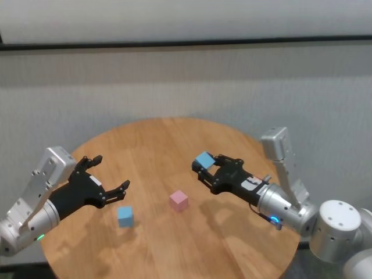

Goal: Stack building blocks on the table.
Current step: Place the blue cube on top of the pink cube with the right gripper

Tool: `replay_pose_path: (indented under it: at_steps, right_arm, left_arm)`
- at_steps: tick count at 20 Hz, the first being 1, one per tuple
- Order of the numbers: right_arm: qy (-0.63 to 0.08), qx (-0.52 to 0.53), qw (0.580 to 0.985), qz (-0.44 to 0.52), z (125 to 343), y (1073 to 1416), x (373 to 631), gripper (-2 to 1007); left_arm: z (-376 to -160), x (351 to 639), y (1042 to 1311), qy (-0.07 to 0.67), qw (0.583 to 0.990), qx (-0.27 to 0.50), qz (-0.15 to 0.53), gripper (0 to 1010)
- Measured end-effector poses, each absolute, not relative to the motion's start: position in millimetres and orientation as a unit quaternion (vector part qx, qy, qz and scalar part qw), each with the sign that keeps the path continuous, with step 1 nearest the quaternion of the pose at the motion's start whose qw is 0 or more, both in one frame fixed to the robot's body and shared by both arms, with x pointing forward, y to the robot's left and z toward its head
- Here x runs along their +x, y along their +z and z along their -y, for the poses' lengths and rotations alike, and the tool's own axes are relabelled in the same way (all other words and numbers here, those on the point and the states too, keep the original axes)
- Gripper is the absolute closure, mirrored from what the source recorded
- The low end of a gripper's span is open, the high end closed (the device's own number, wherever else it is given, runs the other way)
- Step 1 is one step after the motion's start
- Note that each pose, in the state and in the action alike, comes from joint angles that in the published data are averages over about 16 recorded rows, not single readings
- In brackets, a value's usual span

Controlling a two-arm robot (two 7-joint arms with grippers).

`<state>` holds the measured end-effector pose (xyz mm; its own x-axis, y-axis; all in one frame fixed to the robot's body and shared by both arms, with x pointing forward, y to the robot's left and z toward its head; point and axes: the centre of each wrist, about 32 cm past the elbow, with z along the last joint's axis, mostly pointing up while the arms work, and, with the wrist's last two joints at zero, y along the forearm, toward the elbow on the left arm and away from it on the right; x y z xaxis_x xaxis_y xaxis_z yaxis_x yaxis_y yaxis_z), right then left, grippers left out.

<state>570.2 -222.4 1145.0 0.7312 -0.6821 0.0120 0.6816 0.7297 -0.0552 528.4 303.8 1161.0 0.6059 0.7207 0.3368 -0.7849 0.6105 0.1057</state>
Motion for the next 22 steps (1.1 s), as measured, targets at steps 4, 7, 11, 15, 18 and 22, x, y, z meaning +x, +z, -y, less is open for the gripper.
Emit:
replay_pose_path:
  at_steps: [4, 7, 11, 15, 18, 22]
  right_arm:
    - [-0.353, -0.036, 0.935, -0.008, 214, 1142, 575, 635]
    - [-0.346, -0.041, 0.937, -0.012, 207, 1139, 578, 635]
    - [-0.338, -0.050, 0.940, -0.018, 201, 1134, 581, 635]
    - [-0.332, -0.060, 0.941, -0.022, 197, 1130, 584, 635]
    - [-0.331, -0.068, 0.941, -0.023, 197, 1126, 587, 635]
    - [-0.329, -0.077, 0.941, -0.022, 197, 1123, 591, 635]
  left_arm:
    - [-304, 528, 1161, 0.424, 0.888, 0.122, 0.131, 11]
    - [-304, 528, 1161, 0.424, 0.888, 0.122, 0.131, 11]
    - [-304, 528, 1161, 0.424, 0.888, 0.122, 0.131, 11]
    - [-304, 528, 1161, 0.424, 0.888, 0.122, 0.131, 11]
    - [-304, 528, 1161, 0.424, 0.888, 0.122, 0.131, 11]
    - [-304, 528, 1161, 0.424, 0.888, 0.122, 0.131, 11]
